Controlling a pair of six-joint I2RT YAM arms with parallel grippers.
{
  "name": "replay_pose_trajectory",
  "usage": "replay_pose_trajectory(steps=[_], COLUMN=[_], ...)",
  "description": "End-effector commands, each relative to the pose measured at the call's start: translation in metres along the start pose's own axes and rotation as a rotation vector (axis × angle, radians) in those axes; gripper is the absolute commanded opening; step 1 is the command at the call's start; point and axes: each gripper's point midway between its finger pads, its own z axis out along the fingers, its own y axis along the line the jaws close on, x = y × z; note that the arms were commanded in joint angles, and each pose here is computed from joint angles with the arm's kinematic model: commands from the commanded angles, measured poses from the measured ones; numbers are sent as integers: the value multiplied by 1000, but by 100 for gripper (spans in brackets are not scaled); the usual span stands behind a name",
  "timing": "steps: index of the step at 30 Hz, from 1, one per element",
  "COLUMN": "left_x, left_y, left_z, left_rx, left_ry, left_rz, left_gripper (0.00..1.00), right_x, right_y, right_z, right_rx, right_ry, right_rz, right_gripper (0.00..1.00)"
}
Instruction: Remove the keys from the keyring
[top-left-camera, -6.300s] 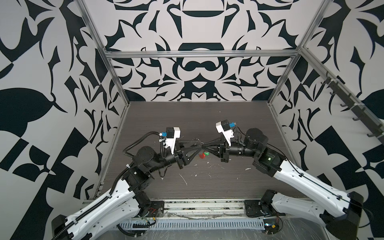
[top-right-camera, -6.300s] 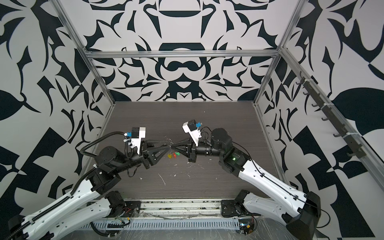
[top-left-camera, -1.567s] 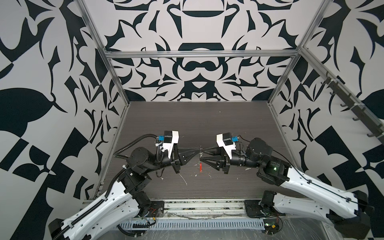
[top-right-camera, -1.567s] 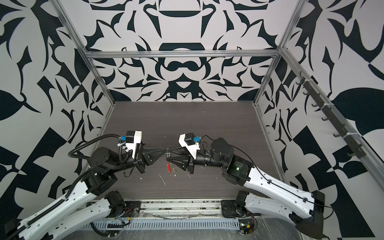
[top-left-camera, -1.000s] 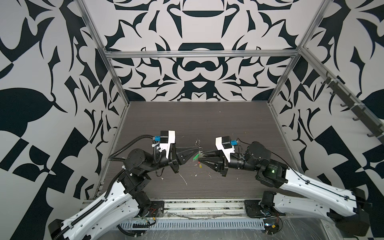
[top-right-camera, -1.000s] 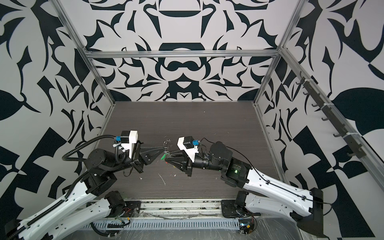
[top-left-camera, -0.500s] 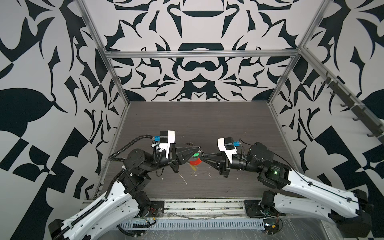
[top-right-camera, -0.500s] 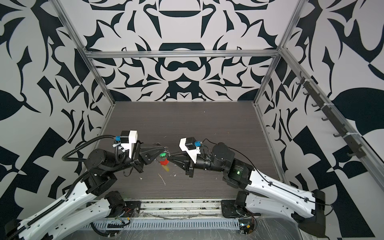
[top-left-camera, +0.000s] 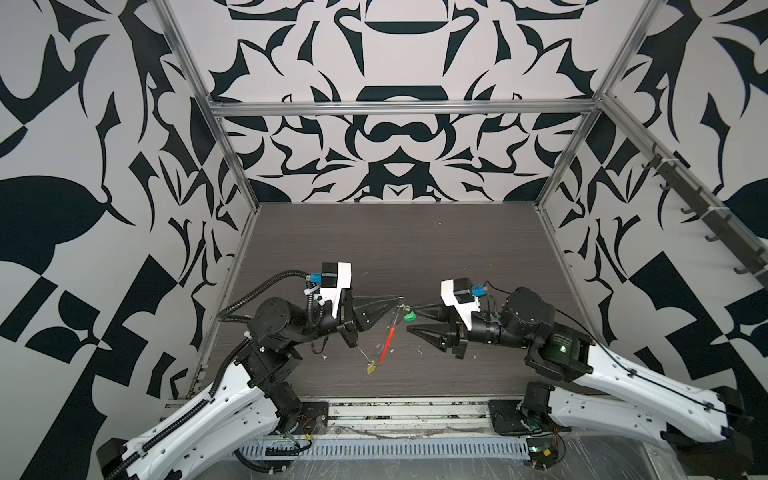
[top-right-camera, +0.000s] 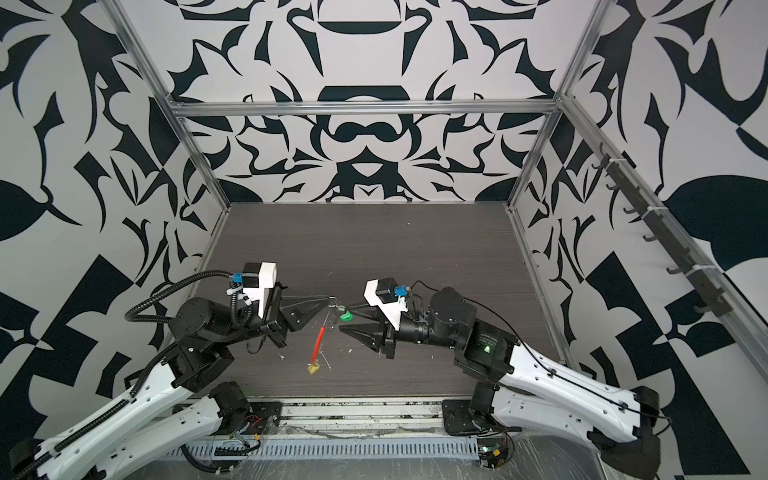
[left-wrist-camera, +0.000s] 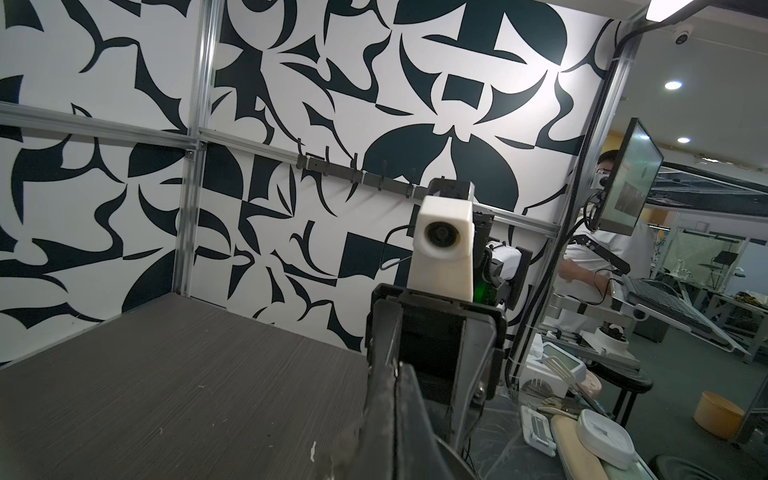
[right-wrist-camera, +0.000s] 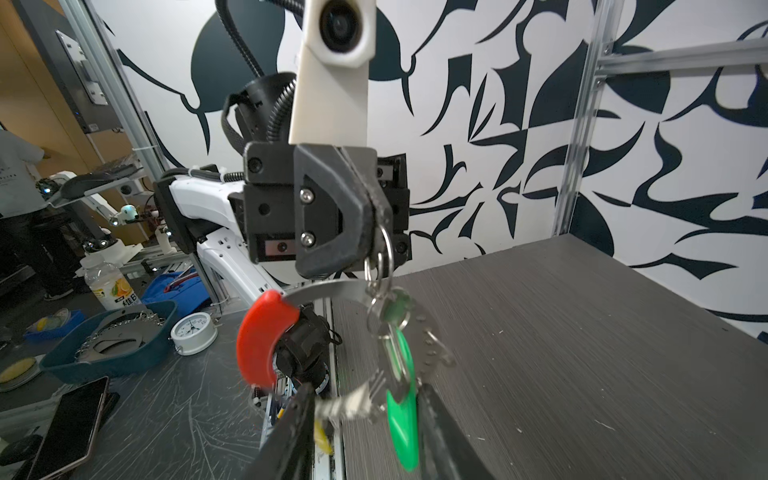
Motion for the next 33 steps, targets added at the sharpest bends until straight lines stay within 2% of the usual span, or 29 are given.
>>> replay_pose_trajectory(steps=[1, 5, 13, 18, 25, 27, 33], left_x=[-3, -2, -2, -2, 0, 0, -1], left_y=[-7, -7, -8, -8, -7, -8, -6], left_z=[-3, -2, 0, 1, 3, 3, 2], left_rx=[27, 30, 41, 43, 53, 55, 42], left_ry=[-12, -8, -5, -3, 1, 0, -6], left_rz=[7, 3, -4, -5, -12, -13, -13], left_gripper=[0, 0, 0, 0, 0, 0, 0], right_x=[-31, -37, -26, -25, -21, -22, -22], right_y=[4, 2, -9, -9, -14, -15, -13], right_z=[-15, -16, 7, 10, 17, 17, 18], right_rx=[19, 40, 53, 46, 58, 65, 50], right_ry=[-92, -110, -46, -42, -26, -28, -24], right_rz=[-44, -56, -60, -60, -56, -59, -55], right_gripper=[43, 42, 41, 36, 43, 39, 17])
